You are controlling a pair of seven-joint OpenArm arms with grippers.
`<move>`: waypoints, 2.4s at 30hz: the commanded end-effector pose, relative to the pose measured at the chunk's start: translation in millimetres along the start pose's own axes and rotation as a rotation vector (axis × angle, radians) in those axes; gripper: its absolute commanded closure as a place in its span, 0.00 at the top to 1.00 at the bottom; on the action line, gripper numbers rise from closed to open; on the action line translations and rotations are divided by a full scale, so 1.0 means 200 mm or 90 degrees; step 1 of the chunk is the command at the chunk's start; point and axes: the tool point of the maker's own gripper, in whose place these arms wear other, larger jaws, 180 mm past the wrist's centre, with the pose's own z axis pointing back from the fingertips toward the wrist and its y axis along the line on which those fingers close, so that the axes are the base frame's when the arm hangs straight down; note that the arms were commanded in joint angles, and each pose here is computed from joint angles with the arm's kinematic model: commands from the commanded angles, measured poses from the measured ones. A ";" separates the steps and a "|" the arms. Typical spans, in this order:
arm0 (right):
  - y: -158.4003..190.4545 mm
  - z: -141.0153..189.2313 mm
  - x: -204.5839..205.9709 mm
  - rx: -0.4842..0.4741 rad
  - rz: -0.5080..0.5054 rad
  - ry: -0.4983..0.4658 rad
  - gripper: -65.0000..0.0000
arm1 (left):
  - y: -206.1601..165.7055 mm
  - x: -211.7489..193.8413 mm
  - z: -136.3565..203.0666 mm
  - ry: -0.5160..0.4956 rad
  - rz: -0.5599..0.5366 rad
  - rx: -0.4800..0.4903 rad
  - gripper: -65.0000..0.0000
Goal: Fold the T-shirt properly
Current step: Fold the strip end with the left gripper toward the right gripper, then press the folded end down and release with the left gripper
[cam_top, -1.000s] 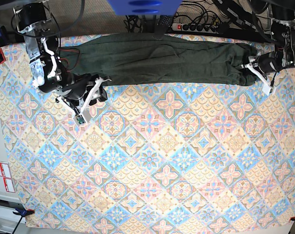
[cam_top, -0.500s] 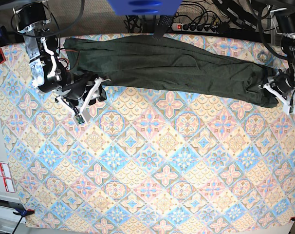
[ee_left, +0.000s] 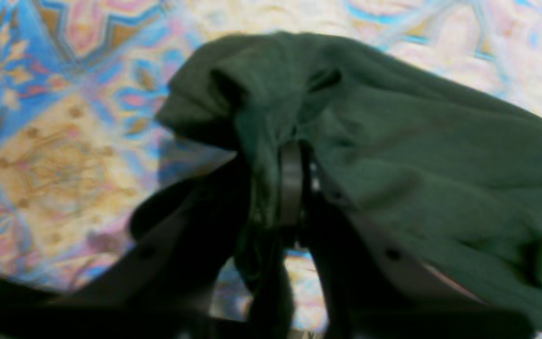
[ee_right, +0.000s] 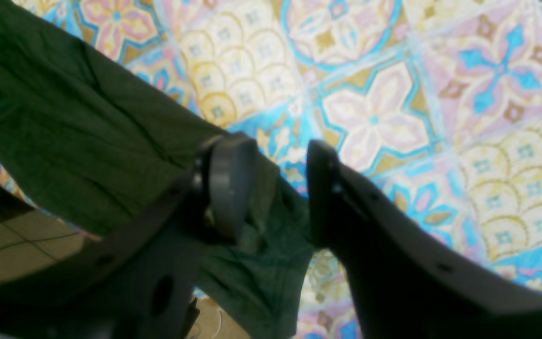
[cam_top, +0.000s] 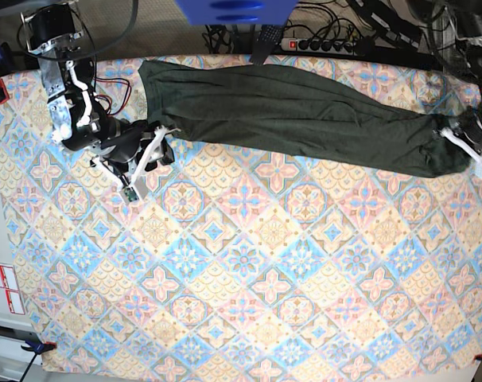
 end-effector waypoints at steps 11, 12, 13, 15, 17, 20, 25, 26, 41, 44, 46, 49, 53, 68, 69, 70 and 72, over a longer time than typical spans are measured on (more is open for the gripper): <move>-0.07 0.05 0.09 -0.019 -0.002 -0.040 0.33 | -0.59 -0.01 0.12 -0.044 -0.026 -0.119 0.00; -0.08 0.05 0.10 -0.022 -0.004 -0.042 0.33 | -0.63 -0.01 0.12 -0.045 -0.029 -0.131 0.00; -0.08 0.06 0.10 -0.024 -0.005 -0.044 0.33 | -0.67 -0.01 0.12 -0.045 -0.030 -0.141 0.00; -0.08 0.06 0.10 -0.024 -0.005 -0.044 0.33 | -0.73 -0.02 0.11 -0.042 -0.032 -0.159 0.00; -0.08 0.06 0.10 -0.024 -0.005 -0.044 0.33 | -0.80 -0.03 0.09 -0.043 -0.023 -0.178 0.00; -0.08 0.06 0.10 -0.024 -0.006 -0.043 0.33 | -0.88 -0.05 0.08 -0.036 -0.031 -0.202 0.00; -0.08 0.06 0.10 -0.024 -0.006 -0.042 0.33 | -0.99 -0.07 0.07 -0.023 -0.052 -0.234 0.00; -0.08 0.06 0.10 -0.024 -0.006 -0.042 0.33 | -1.00 -0.07 0.07 -0.023 -0.054 -0.237 0.00; -0.08 0.06 0.10 -0.024 -0.005 -0.043 0.33 | -1.15 -0.16 0.08 0.025 -0.094 -0.285 0.36; -0.08 0.06 0.10 -0.024 -0.005 -0.043 0.33 | -1.11 -0.13 0.10 0.017 -0.105 -0.287 0.39; -0.09 0.06 0.10 -0.027 -0.008 -0.045 0.33 | -1.11 -0.10 0.13 0.008 -0.102 -0.313 0.38; -0.14 0.08 0.12 -0.040 -0.017 -0.053 0.33 | -1.02 -0.03 0.16 -0.005 -0.095 -0.314 0.38; -0.17 0.10 0.11 -0.051 -0.029 -0.055 0.33 | -0.89 -0.07 0.10 0.027 -0.112 -0.264 0.38; -0.18 0.10 0.11 -0.053 -0.030 -0.056 0.33 | -1.36 -0.36 -0.04 0.149 -0.146 -0.400 0.38; -0.18 0.10 0.11 -0.053 -0.030 -0.056 0.33 | -1.40 -0.38 -0.03 0.155 -0.152 -0.411 0.38; -0.18 0.10 0.11 -0.053 -0.030 -0.056 0.33 | -1.45 -0.42 -0.02 0.164 -0.160 -0.425 0.38; -0.18 0.10 0.11 -0.054 -0.030 -0.058 0.33 | -1.52 -0.46 0.00 0.178 -0.178 -0.449 0.38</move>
